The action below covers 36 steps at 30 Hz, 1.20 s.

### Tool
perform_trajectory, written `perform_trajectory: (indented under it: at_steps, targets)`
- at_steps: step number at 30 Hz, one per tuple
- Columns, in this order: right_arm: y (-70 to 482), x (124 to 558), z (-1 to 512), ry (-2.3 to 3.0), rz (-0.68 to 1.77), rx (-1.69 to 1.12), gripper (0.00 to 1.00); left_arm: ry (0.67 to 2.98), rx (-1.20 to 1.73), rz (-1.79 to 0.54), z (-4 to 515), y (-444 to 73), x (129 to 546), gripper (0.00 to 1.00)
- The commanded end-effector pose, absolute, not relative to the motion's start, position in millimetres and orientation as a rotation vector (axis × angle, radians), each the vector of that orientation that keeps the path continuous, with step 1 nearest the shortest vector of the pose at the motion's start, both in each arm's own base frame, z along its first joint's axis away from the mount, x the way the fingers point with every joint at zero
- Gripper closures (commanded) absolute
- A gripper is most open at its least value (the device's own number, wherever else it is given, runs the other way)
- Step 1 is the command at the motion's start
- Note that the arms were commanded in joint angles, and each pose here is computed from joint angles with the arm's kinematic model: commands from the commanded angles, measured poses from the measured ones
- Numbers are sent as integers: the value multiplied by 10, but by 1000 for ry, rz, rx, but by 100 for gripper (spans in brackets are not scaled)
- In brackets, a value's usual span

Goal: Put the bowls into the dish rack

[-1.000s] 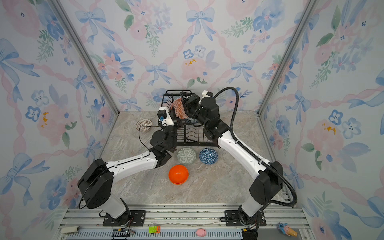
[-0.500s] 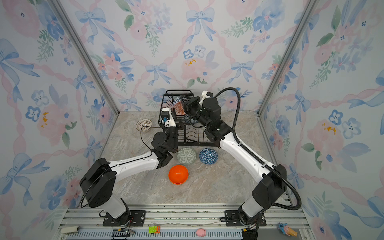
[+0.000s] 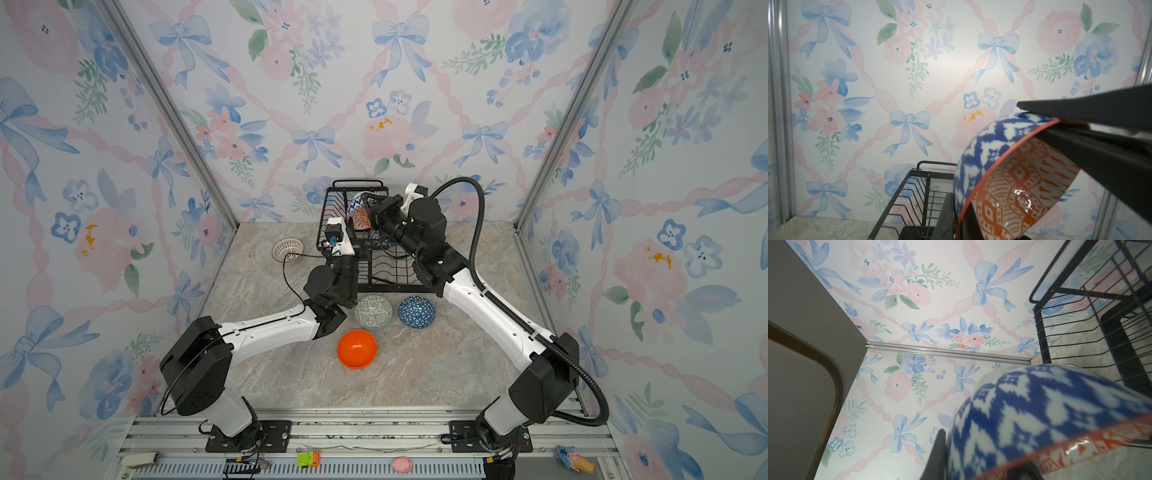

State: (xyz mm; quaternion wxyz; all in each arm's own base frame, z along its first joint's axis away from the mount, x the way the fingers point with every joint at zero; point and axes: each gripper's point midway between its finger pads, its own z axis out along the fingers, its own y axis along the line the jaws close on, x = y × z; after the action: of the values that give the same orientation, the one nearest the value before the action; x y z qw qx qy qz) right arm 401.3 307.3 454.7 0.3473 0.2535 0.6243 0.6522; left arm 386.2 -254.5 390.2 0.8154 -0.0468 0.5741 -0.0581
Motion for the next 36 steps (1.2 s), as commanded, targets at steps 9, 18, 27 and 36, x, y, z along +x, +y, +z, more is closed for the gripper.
perform_trajectory:
  at_steps: [9,18,27,36]
  targets:
    - [2759,4177,4614,1512,1568,666,100,1140,-133,-178,4161,-2490,3663,81]
    - [2662,4189,4633,1495,1560,668,100,1142,-124,-169,4154,-2485,3635,73]
    - [2398,4200,4622,1472,1526,689,100,1149,-116,-168,4127,-2491,3609,54]
    - [2087,4200,4514,1470,1472,709,100,1170,-73,-158,4126,-2541,3566,31]
